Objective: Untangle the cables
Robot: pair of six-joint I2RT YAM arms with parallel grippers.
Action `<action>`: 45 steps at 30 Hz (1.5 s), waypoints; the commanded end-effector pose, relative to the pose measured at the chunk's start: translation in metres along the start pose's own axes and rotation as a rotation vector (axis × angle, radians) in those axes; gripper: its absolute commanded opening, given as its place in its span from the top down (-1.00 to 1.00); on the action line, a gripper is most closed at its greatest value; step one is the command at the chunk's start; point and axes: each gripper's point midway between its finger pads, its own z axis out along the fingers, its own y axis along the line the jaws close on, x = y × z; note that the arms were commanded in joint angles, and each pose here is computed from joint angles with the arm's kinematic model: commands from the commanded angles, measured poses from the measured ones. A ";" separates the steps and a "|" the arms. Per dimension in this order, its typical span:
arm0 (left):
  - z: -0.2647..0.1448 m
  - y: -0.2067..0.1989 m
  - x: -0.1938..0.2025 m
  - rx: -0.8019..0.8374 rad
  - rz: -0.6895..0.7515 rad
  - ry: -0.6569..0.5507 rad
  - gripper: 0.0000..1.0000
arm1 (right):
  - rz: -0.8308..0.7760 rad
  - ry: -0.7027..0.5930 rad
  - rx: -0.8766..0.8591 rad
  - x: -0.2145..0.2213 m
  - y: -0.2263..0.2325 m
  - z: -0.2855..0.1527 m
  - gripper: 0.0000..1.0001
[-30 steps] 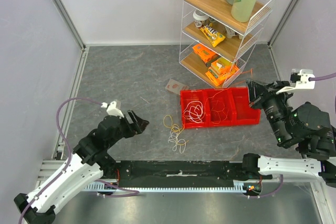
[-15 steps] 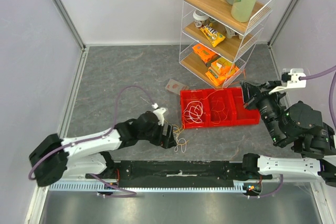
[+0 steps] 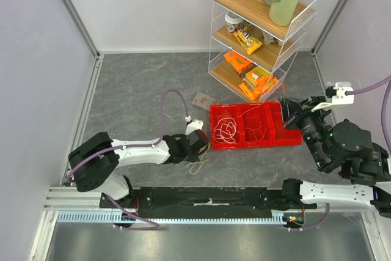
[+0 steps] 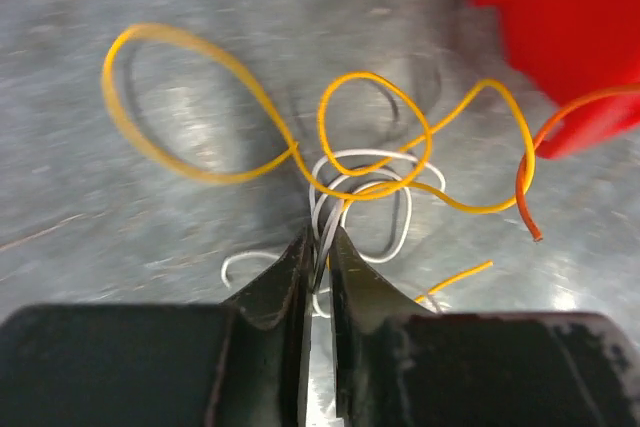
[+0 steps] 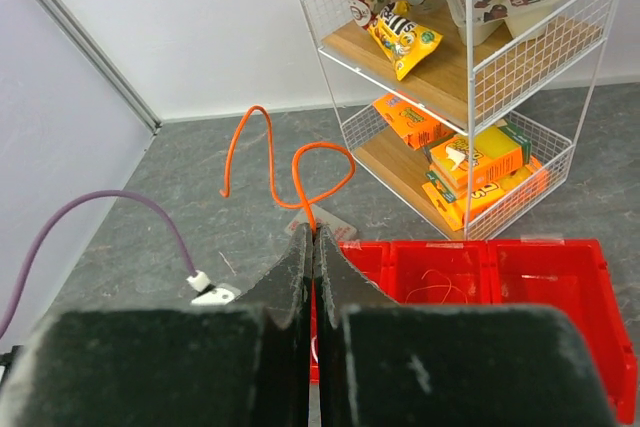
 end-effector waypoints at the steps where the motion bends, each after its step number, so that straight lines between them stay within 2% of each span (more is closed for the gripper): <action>1: -0.022 0.067 -0.009 -0.282 -0.096 -0.126 0.74 | 0.013 -0.011 0.023 -0.005 -0.013 -0.005 1.00; 3: -0.035 0.087 -0.012 -0.300 -0.186 -0.169 0.94 | 0.016 -0.019 0.038 -0.010 -0.021 -0.007 1.00; 4: -0.040 0.099 -0.014 -0.305 -0.237 -0.187 0.97 | 0.022 -0.027 0.049 -0.013 -0.026 -0.009 1.00; 8: -0.066 0.140 -0.027 -0.258 -0.453 -0.296 0.97 | 0.038 -0.054 0.090 -0.025 -0.048 -0.018 1.00; 12: -0.094 0.158 -0.042 -0.187 -0.567 -0.448 0.97 | 0.070 -0.084 0.124 -0.038 -0.070 -0.027 1.00; 16: -0.103 0.167 -0.042 -0.201 -0.595 -0.489 0.97 | 0.096 -0.104 0.151 -0.043 -0.086 -0.033 1.00; 20: -0.096 0.173 -0.033 -0.245 -0.596 -0.450 0.97 | 0.100 -0.109 0.162 -0.043 -0.093 -0.036 1.00; 24: -0.089 0.163 -0.033 -0.201 -0.590 -0.422 0.97 | 0.103 -0.106 0.174 -0.035 -0.092 -0.033 1.00; 29: -0.087 0.150 -0.040 -0.129 -0.592 -0.423 0.97 | 0.001 -0.068 0.210 -0.006 -0.069 -0.016 1.00; 32: -0.089 0.147 -0.043 -0.119 -0.583 -0.423 0.97 | -0.127 -0.041 0.259 0.009 -0.050 -0.002 1.00; 36: -0.093 0.148 -0.043 -0.119 -0.579 -0.423 0.97 | -0.260 -0.056 0.382 0.002 -0.037 0.010 1.00; 40: -0.096 0.148 -0.040 -0.110 -0.584 -0.428 0.96 | -0.304 -0.053 0.408 -0.004 -0.029 0.020 1.00; 45: -0.098 0.147 -0.041 -0.094 -0.592 -0.439 0.97 | -0.325 -0.013 0.378 0.008 -0.033 0.060 1.00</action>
